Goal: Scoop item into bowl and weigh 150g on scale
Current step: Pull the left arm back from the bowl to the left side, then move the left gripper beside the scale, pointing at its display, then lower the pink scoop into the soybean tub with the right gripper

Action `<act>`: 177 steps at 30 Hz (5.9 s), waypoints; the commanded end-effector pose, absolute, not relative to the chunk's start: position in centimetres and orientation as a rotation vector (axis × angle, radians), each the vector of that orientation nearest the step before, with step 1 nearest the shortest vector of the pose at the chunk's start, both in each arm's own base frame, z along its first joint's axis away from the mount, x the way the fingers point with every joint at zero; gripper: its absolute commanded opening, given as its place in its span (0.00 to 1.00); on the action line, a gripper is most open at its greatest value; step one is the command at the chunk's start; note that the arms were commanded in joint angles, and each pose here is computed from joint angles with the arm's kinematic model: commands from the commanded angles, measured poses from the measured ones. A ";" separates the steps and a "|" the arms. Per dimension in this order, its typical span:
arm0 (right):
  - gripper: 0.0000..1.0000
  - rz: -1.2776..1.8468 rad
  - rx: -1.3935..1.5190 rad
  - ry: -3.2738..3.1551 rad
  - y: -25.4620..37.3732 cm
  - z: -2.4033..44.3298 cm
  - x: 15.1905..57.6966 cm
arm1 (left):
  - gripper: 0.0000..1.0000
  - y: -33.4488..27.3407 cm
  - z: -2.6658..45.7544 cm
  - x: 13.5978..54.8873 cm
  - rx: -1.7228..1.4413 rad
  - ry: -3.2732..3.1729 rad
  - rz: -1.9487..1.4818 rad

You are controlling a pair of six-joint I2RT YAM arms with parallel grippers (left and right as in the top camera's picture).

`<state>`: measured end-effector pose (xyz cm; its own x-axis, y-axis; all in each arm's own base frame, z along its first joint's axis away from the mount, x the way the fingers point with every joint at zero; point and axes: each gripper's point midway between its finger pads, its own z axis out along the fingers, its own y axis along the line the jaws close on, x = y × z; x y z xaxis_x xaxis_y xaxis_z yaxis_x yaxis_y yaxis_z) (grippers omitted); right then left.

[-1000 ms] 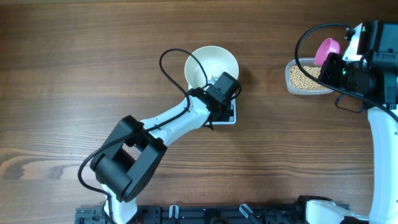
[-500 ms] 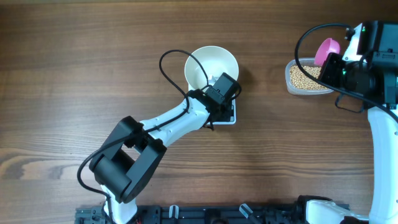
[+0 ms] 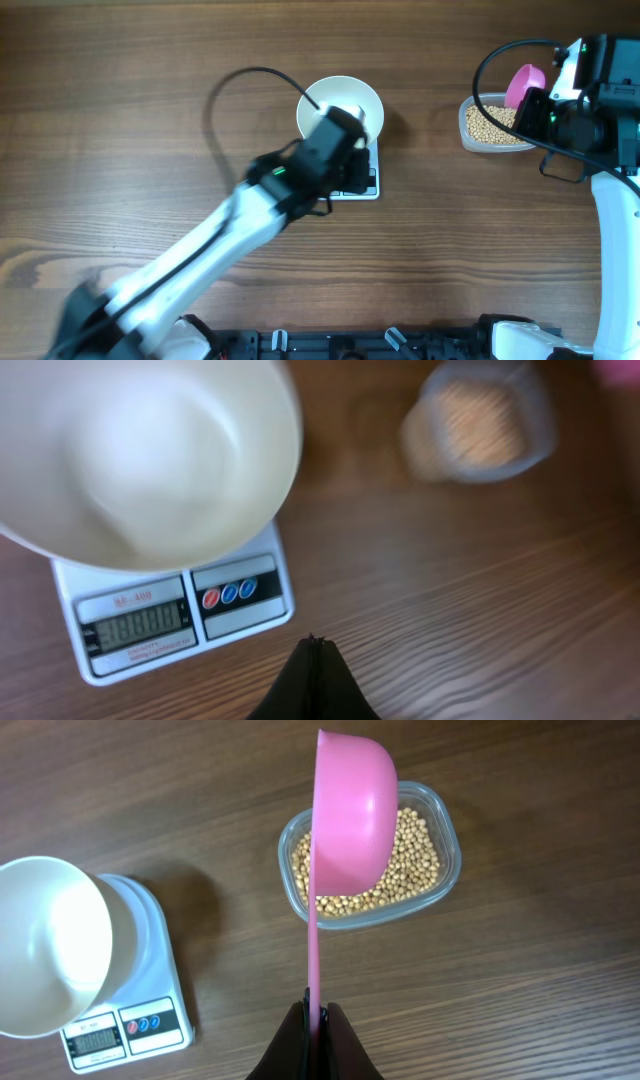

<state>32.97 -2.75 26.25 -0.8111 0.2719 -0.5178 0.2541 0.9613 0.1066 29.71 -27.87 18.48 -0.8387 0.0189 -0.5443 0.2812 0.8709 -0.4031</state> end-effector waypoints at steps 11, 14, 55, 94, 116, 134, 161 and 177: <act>0.04 0.126 -0.035 2.539 -1.0 27.1 33.5 | 0.12 1.5 28.5 29.6 -0.722 2.102 -0.039; 0.04 0.101 -0.140 2.522 -0.9 27.2 33.7 | 0.18 6.3 28.2 28.6 -0.890 2.053 0.094; 0.04 -0.090 0.082 2.479 -4.2 28.0 34.7 | 1.00 24.6 18.0 28.1 -1.520 1.970 0.466; 0.04 0.052 0.279 2.212 -6.9 31.6 39.9 | 1.00 7.1 22.0 38.3 -0.683 2.212 -0.660; 0.04 0.053 0.415 2.397 -6.9 28.0 36.6 | 1.00 -16.3 19.6 23.0 0.414 2.748 -0.806; 0.04 0.082 0.471 2.448 -6.5 27.1 35.5 | 1.00 -12.8 16.0 25.1 0.339 2.845 -0.836; 0.04 0.081 0.470 2.450 -6.5 27.0 35.4 | 1.00 -13.0 16.5 28.6 0.322 2.711 -0.882; 0.04 0.081 0.470 2.451 -6.5 27.0 35.4 | 1.00 -13.2 16.5 27.9 0.347 2.720 -0.916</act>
<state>35.28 -6.27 26.94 -0.7405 0.3434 -0.5777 0.3017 0.9380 0.1708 28.21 -13.08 16.67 -0.9433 0.1295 -0.3058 0.2847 0.7893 -0.5439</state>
